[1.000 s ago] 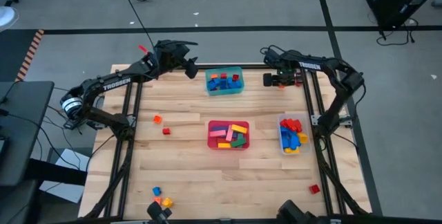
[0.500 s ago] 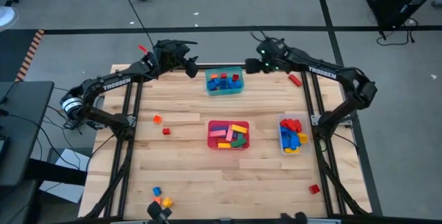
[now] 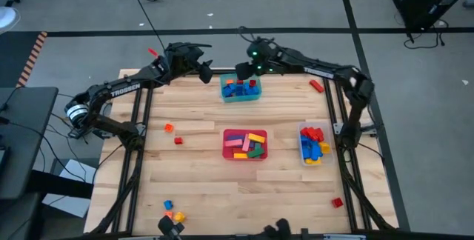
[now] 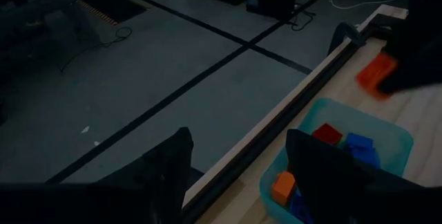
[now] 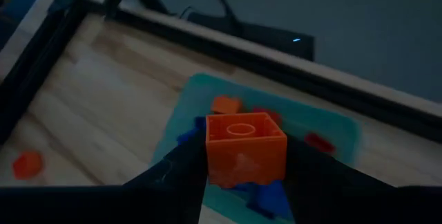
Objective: Sort blocks by size
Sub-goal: Put the orange 4 stud game piece into the transparent bin, then put the orange 4 stud game piece into the blue bin, then put the red block into red bin
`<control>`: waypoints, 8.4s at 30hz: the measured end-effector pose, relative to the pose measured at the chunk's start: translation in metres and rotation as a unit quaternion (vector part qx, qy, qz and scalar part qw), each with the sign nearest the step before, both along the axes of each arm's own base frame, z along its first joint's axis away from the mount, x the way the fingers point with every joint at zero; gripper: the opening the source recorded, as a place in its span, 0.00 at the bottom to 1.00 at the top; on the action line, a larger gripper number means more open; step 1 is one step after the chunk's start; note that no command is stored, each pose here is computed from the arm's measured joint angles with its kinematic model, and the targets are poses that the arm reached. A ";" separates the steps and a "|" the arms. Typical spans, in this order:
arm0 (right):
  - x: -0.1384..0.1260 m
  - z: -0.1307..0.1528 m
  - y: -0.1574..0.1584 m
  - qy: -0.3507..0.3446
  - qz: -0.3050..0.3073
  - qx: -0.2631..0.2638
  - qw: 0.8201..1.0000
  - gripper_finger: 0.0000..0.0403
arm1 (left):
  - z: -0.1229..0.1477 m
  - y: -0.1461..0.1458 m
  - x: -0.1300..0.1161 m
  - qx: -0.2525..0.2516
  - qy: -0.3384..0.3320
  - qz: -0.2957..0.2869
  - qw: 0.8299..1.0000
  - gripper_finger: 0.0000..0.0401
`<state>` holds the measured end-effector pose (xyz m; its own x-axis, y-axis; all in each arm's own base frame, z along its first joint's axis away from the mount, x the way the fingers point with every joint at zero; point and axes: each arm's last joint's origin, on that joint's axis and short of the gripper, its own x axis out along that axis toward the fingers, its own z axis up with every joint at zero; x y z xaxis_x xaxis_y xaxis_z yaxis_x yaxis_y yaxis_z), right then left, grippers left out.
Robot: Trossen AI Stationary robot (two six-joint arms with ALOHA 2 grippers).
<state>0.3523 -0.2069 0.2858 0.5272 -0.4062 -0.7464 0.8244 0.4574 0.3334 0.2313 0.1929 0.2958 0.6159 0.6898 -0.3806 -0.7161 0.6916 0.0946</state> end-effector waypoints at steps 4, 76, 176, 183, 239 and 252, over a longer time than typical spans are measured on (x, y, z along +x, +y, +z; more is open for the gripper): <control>0.022 -0.012 -0.008 0.009 0.027 0.020 0.999 0.43 | 0.000 0.000 0.000 0.000 0.000 0.000 1.000 0.61; -0.153 -0.009 0.156 0.131 -0.051 0.031 0.990 0.59 | 0.015 -0.168 -0.051 -0.203 0.151 0.019 0.967 0.61; -0.157 -0.001 0.191 0.046 0.033 -0.003 0.998 0.56 | -0.157 -0.188 -0.035 -0.280 0.469 -0.197 0.814 0.38; -0.157 -0.001 0.191 0.048 0.037 -0.006 0.998 0.56 | -0.154 -0.188 -0.032 -0.281 0.463 -0.195 0.817 0.24; -0.058 -0.009 0.089 -0.075 -0.012 -0.087 0.993 0.56 | -0.078 0.068 0.139 -0.247 0.270 -0.201 0.909 0.50; -0.099 -0.003 -0.022 0.147 -0.205 0.055 0.966 0.57 | -0.026 0.066 0.114 -0.295 0.199 -0.286 0.890 0.54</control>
